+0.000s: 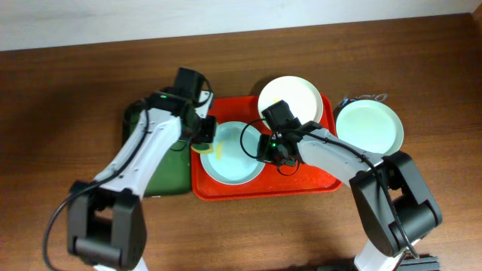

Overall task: Clean dirty plates on tray and stack at the side
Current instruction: 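Lift the sponge with the left gripper onto the held plate, then scrub the light-green plate with the sponge while the right gripper holds it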

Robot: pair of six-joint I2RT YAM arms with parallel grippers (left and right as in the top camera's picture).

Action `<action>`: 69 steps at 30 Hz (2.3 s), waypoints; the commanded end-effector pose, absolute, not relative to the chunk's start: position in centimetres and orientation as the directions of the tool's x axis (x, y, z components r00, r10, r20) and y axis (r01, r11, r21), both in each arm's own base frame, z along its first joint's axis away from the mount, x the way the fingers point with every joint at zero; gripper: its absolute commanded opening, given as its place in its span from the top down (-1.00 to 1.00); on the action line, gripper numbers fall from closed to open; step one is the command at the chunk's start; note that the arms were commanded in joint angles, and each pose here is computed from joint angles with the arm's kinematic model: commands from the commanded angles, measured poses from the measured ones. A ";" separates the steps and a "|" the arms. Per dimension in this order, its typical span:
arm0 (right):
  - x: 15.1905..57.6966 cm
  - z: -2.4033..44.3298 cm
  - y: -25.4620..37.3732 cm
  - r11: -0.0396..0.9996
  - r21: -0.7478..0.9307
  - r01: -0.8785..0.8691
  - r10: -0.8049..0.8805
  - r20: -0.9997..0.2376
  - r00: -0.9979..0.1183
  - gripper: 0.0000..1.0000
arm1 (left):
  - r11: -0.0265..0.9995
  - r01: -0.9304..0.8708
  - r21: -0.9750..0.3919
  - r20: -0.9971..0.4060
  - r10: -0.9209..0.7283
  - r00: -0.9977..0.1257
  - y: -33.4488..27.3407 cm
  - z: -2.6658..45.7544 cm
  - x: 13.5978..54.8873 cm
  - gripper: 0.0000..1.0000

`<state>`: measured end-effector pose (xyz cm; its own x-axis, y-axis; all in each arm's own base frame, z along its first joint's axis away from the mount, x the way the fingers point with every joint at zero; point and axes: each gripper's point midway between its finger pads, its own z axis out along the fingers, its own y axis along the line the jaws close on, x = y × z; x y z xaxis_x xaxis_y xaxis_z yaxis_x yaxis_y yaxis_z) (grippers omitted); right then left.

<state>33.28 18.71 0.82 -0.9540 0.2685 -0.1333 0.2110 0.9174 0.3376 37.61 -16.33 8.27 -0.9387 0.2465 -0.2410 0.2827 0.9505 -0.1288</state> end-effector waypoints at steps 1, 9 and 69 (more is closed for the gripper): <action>32.9 0.3 18.9 0.916 0.335 0.222 0.274 -0.117 -0.955 0.92 | 0.941 0.304 -0.148 -0.192 0.274 -0.942 -18.1 5.8 36.9 1.00; 32.9 0.3 18.9 0.916 0.335 0.222 0.274 -0.116 -0.955 0.92 | 0.942 0.306 -0.139 -0.126 0.289 -0.949 -18.6 1.4 37.0 1.00; 33.0 0.3 18.8 0.921 0.326 0.211 0.264 -0.127 -0.956 0.92 | 0.901 0.285 -0.326 -0.201 0.229 -0.953 -22.4 0.4 37.3 1.00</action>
